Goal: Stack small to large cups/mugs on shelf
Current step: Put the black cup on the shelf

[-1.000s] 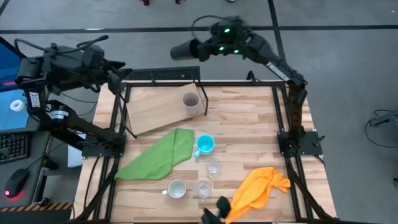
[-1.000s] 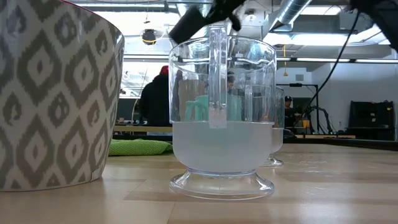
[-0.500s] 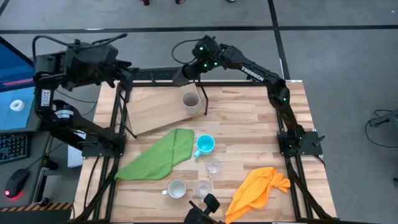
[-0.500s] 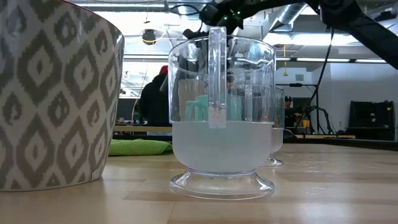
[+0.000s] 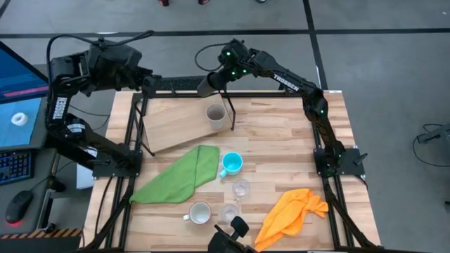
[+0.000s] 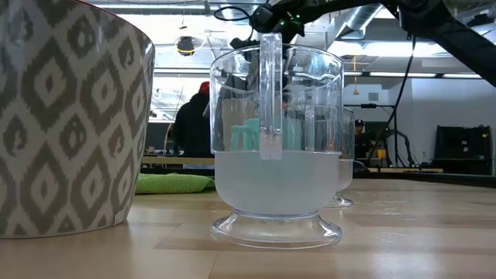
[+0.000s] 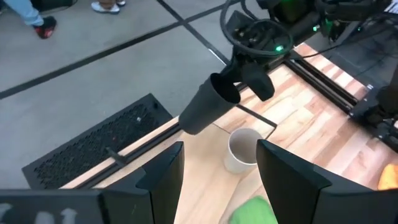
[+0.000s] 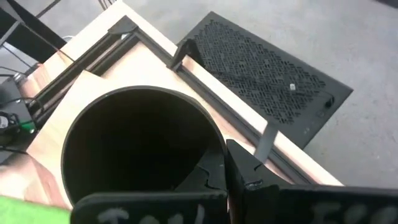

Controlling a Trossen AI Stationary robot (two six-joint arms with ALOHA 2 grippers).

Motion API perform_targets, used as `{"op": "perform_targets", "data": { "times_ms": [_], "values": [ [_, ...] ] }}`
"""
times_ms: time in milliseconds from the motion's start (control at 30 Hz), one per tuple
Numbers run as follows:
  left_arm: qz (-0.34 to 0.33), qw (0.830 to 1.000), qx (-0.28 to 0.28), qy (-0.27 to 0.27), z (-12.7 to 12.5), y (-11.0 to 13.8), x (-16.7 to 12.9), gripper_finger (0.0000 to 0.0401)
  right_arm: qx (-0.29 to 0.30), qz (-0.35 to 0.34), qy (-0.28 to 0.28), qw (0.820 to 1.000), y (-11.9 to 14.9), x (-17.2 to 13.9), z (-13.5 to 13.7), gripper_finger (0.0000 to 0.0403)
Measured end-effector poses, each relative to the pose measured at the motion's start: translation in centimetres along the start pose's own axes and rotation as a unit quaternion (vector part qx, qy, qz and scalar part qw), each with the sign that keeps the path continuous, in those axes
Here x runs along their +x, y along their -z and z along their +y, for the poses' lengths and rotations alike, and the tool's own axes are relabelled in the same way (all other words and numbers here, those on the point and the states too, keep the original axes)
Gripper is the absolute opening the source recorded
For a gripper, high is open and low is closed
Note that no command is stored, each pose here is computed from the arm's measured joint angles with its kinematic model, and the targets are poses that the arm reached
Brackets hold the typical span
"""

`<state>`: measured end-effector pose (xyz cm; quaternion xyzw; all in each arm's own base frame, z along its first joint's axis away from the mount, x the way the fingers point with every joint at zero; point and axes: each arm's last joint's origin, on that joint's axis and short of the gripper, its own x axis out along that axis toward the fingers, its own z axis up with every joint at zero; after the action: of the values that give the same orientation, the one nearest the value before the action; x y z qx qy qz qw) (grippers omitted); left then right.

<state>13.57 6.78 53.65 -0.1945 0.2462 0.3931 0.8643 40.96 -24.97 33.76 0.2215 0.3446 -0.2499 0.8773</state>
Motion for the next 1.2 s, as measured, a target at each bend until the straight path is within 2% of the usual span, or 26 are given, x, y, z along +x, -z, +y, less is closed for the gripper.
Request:
{"op": "perform_targets", "data": {
  "times_ms": [200,633,1000,1200],
  "values": [
    [0.015,1.0,-0.013,0.0,0.5,-0.1,0.7,0.0192,-0.004,0.035,0.01,0.999,0.9,1.9,-0.6,0.0004],
    [0.043,0.999,-0.015,-0.014,0.8,0.2,2.1,0.0192,-0.03,0.048,0.021,0.998,1.3,2.0,-0.4,0.0004],
    [0.044,0.999,-0.016,-0.01,0.7,0.2,2.1,0.0192,-0.045,0.036,0.018,0.998,1.3,2.2,0.7,0.0004],
    [0.044,0.999,-0.018,-0.01,0.7,0.2,2.1,0.0192,-0.073,0.019,0.006,0.997,1.0,1.7,2.0,0.0004]
  ]
}}
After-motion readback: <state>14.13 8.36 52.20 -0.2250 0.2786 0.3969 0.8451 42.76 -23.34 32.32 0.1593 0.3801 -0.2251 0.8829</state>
